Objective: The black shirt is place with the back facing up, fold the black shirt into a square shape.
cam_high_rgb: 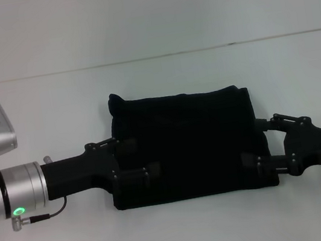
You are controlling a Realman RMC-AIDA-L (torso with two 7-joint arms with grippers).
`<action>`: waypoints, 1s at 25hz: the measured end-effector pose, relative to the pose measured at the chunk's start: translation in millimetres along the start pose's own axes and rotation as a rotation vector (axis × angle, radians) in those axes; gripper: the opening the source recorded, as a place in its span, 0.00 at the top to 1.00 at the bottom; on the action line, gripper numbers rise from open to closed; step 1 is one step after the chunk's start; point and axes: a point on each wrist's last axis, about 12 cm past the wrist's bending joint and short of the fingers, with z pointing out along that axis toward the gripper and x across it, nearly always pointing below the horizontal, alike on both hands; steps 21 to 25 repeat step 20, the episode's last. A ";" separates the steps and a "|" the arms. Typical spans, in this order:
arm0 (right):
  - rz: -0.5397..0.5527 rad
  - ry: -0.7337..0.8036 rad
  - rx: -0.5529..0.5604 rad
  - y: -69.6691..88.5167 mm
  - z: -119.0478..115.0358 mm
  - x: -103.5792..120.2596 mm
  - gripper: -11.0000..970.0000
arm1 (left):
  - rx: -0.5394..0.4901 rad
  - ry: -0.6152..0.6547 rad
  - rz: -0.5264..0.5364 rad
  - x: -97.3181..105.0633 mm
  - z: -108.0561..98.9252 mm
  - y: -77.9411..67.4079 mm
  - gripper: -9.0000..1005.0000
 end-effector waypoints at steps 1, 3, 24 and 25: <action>0.001 0.000 0.002 -0.7 -0.5 -0.5 0.05 | 0.004 0.004 0.002 -0.1 0.2 -0.3 0.14; 0.002 -0.001 0.003 -1.6 -0.8 -1.2 0.05 | 0.009 0.009 0.004 0.0 0.3 -0.8 0.14; -0.005 -0.005 0.008 -4.4 -1.1 -4.2 0.05 | -0.018 0.011 0.009 -0.9 -3.6 3.1 0.14; -0.005 -0.005 0.008 -4.4 -1.1 -4.2 0.05 | -0.018 0.011 0.009 -0.9 -3.6 3.1 0.14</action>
